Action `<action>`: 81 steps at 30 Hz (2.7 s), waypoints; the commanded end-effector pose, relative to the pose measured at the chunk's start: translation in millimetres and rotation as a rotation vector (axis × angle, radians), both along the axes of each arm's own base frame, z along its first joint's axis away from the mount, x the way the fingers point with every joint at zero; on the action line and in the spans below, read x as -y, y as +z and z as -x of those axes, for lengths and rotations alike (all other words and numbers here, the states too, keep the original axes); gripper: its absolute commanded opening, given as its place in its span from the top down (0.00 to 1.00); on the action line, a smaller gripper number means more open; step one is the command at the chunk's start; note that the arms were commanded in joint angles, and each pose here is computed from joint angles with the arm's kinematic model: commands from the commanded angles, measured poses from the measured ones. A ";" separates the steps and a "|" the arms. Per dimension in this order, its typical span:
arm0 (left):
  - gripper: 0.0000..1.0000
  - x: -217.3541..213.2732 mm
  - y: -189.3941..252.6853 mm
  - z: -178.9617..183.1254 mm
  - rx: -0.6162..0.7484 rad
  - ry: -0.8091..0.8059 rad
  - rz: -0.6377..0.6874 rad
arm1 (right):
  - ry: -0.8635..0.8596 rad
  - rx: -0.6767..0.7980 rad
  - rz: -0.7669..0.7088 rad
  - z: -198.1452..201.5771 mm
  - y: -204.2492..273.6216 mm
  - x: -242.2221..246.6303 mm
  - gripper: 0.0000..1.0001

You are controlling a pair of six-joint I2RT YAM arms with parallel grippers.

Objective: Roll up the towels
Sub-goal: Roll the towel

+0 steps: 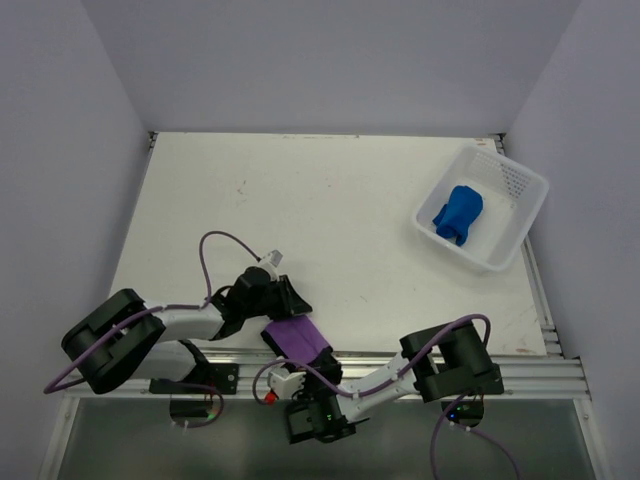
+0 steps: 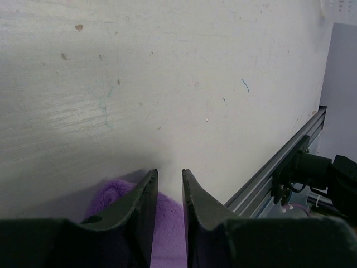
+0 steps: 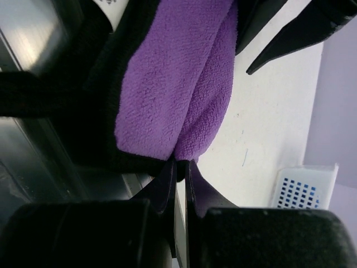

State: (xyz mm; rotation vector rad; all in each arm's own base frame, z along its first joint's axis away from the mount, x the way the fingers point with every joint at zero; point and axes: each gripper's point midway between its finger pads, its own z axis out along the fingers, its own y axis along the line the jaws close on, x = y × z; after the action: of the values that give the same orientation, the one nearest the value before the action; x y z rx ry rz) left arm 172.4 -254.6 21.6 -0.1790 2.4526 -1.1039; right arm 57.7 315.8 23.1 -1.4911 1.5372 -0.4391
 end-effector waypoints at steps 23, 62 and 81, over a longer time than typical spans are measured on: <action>0.68 10.4 87.0 -15.1 0.106 0.023 0.138 | 0.015 -0.048 0.139 22.3 -20.2 -4.0 1.00; 0.71 -26.6 -50.2 60.4 -0.076 -0.151 -0.122 | -0.050 -0.243 -0.313 18.4 55.7 -1.4 0.52; 0.71 -31.7 -52.4 65.0 -0.071 -0.149 -0.119 | -0.336 -0.906 -1.011 -36.5 86.1 4.4 0.64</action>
State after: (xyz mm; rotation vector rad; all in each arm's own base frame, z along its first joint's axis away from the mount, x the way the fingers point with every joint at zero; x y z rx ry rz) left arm 128.2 -262.7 20.4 0.0055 2.4363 -1.2820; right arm 105.9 286.8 99.1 -0.6871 2.1603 0.6114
